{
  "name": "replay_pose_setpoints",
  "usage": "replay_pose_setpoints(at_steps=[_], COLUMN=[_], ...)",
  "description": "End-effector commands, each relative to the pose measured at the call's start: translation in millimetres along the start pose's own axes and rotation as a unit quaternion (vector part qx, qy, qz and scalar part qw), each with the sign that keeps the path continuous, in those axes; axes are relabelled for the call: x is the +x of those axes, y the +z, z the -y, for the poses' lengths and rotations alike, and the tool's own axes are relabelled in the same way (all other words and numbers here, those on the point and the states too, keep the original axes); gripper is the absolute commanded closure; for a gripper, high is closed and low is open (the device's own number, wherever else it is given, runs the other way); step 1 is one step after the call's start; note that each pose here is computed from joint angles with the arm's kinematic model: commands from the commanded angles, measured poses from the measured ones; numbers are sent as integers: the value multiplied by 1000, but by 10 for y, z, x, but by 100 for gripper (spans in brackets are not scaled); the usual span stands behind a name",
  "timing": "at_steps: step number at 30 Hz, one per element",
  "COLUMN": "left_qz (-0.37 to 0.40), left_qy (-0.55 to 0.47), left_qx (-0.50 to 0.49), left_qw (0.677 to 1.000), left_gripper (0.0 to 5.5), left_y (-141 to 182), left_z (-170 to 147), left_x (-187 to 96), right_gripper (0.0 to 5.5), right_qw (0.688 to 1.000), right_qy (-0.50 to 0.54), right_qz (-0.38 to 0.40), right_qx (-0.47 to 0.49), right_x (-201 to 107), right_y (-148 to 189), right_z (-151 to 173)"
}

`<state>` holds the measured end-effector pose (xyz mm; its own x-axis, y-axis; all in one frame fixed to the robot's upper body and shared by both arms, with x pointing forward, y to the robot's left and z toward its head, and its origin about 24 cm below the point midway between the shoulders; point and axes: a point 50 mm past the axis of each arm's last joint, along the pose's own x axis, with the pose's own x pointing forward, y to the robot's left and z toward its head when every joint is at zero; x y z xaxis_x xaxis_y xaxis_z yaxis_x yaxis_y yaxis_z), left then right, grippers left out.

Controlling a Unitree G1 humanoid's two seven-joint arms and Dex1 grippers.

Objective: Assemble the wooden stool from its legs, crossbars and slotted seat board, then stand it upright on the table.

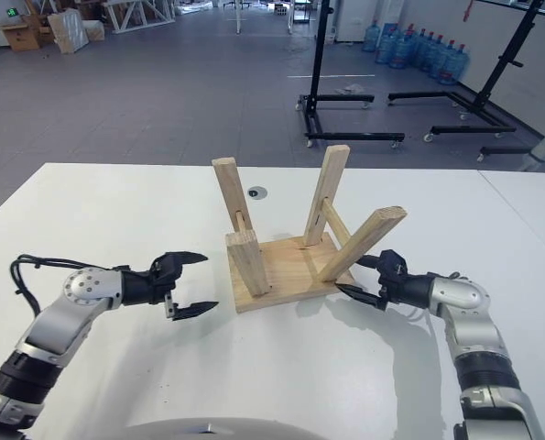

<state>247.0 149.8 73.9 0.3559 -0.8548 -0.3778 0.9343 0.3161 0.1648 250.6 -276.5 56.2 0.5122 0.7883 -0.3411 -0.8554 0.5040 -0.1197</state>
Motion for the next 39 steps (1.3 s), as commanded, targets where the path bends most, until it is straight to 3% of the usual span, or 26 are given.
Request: replay_pose_setpoints(at_steps=[1, 3, 12, 20, 24, 32, 35, 39], left_qz=[19, 28, 39, 72, 88, 118, 149, 185], left_qy=[-8, -13, -1, -42, -150, -230, -267, -292], left_qx=[-4, -13, -36, -42, -69, -142, -224, -331], left_qw=[1000, 999, 999, 996, 982, 955, 925, 878], left_gripper=[23, 23, 23, 132, 196, 303, 340, 390], left_y=[68, 77, 15, 40, 34, 101, 215, 356], left_z=[-9, -13, -77, -167, 3, 77, 123, 139], left_x=[206, 289, 343, 341, 236, 17, -129, -381], right_gripper=[173, 173, 342, 438, 441, 441, 442, 445], right_qw=[998, 997, 995, 992, 988, 966, 943, 887], right_qy=[48, 61, 79, 104, 131, 216, 270, 349], right_qz=[32, 39, 56, 71, 81, 124, 112, 50], right_qx=[-4, -1, 0, 3, 7, 68, 160, 297], right_x=[158, 203, 252, 329, 359, 326, 246, 168], right_y=[89, 101, 123, 144, 187, 458, 616, 777], right_z=[-51, -73, -159, -238, -281, -344, -376, -445])
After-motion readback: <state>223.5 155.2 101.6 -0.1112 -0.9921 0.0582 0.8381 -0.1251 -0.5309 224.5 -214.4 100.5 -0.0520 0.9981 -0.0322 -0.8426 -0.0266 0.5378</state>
